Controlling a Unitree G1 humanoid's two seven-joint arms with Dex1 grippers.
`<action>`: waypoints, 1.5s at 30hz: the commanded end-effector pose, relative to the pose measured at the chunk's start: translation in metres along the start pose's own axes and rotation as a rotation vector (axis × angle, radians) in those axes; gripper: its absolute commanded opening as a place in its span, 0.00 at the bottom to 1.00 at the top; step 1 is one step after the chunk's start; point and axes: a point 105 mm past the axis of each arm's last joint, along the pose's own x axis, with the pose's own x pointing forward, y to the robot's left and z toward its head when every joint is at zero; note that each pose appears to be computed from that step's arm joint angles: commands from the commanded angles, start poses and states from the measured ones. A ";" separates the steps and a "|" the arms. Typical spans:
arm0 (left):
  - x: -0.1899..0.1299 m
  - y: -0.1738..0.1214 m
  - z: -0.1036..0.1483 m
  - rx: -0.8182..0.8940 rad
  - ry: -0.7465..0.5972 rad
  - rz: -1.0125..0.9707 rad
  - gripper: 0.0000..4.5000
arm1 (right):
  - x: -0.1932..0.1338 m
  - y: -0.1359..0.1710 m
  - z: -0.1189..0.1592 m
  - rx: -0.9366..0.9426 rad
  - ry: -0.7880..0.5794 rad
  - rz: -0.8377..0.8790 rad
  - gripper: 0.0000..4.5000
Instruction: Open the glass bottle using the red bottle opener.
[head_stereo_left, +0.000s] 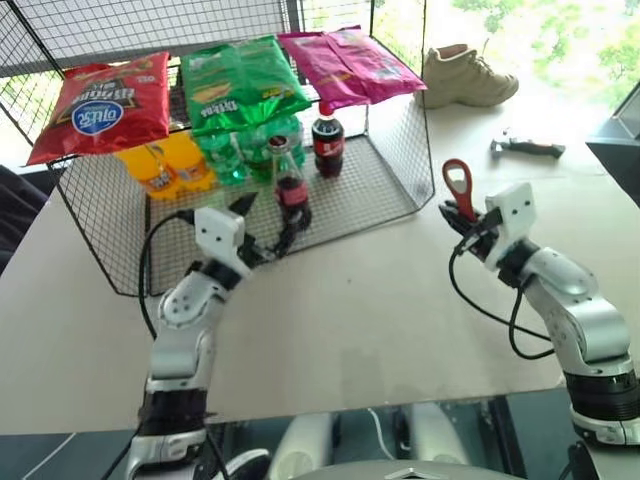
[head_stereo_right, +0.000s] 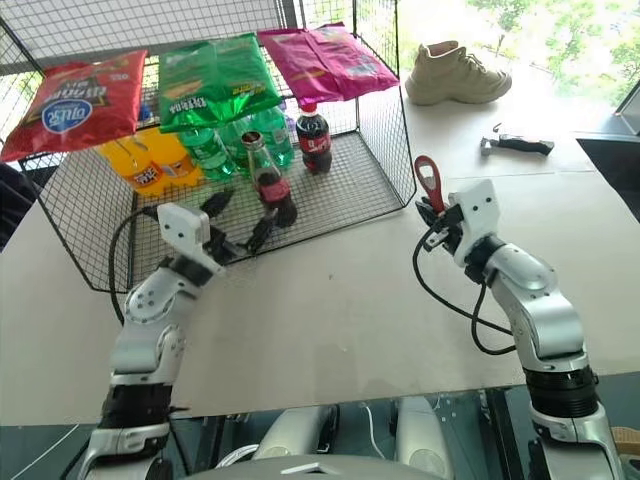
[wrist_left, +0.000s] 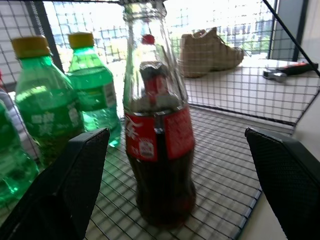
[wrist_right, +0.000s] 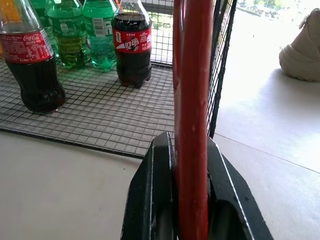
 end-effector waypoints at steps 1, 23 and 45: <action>0.009 0.005 0.002 0.019 -0.028 0.017 1.00 | -0.001 -0.002 0.014 -0.024 -0.060 -0.023 0.00; 0.071 0.009 -0.028 -0.106 -0.008 -0.043 0.67 | -0.002 0.007 0.016 -0.032 -0.083 -0.058 0.00; 0.020 -0.089 0.001 -0.189 0.002 -0.559 0.64 | 0.007 0.006 0.017 -0.041 -0.102 -0.050 0.00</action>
